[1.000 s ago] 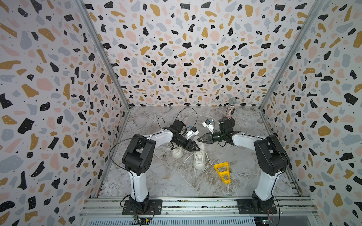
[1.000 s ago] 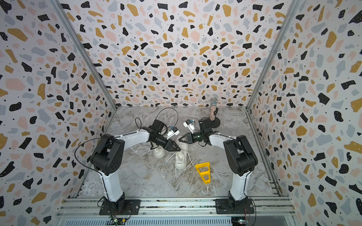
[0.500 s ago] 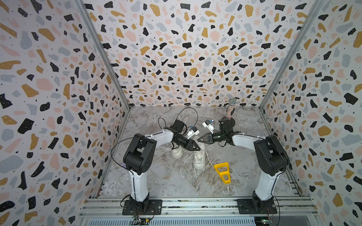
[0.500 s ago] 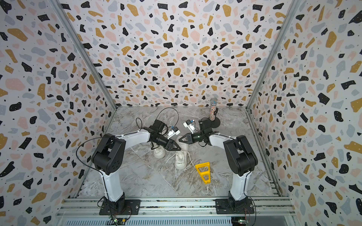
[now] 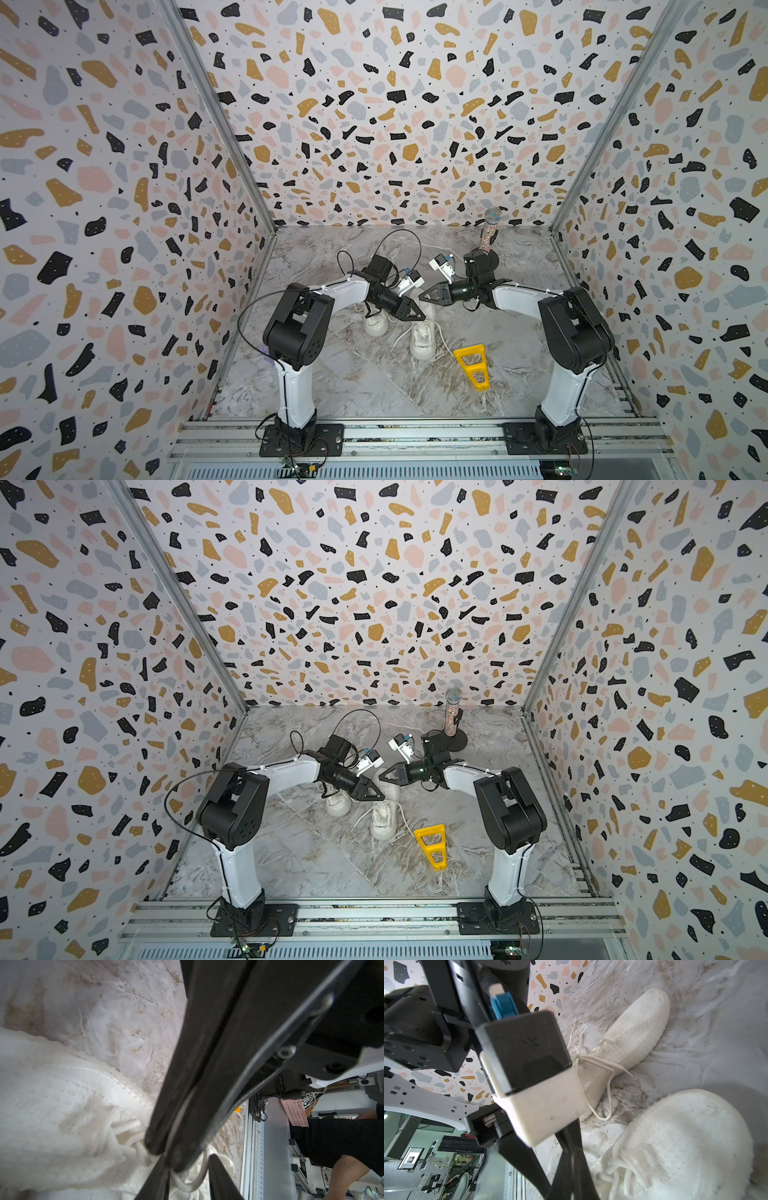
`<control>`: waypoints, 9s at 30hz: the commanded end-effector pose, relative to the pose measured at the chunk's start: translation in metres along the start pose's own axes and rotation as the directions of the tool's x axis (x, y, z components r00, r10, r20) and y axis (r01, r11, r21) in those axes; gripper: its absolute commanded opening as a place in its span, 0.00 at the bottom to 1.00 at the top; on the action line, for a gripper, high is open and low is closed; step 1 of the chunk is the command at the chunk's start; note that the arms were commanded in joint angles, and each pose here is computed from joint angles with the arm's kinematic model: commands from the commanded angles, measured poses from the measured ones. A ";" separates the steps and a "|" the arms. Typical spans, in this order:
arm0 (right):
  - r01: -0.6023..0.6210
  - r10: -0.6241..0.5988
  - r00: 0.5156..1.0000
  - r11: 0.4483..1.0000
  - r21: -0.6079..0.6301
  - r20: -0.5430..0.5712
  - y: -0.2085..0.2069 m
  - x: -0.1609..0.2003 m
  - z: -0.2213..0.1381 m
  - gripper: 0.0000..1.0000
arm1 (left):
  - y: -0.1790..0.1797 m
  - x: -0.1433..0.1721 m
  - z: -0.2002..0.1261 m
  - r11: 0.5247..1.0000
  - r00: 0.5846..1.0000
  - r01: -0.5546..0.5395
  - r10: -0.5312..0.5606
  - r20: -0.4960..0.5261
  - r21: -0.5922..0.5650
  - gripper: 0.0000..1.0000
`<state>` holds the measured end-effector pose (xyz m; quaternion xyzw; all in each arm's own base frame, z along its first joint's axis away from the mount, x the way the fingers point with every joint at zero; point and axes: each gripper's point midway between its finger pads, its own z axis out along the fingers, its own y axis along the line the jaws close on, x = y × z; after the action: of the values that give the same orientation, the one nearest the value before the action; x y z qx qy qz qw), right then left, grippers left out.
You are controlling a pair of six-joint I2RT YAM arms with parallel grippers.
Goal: Tie the shoes
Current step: Cross the shoelace with the shoelace.
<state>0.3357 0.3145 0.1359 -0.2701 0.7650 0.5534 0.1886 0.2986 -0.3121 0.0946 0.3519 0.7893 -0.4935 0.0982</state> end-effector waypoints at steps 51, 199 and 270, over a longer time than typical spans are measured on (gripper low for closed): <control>0.061 -0.060 0.998 0.998 -0.018 0.027 0.019 -0.013 -0.007 0.00 | 0.003 0.004 0.010 0.999 1.000 -0.007 0.008 0.016 -0.042 0.29; 0.031 -0.042 0.990 0.996 -0.085 -0.136 0.016 0.046 -0.019 0.00 | 0.001 0.002 0.005 0.971 0.976 -0.215 0.217 0.007 -0.100 0.00; -0.114 0.102 0.972 0.992 -0.045 -0.212 -0.002 0.055 -0.002 0.23 | -0.011 -0.002 -0.012 0.744 0.788 -0.616 0.577 -0.216 -0.259 0.00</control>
<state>0.2970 0.2965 0.0957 -0.2862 0.7901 0.5364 0.0779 0.2905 -0.3035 0.0915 0.5876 0.7175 -0.2890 0.2374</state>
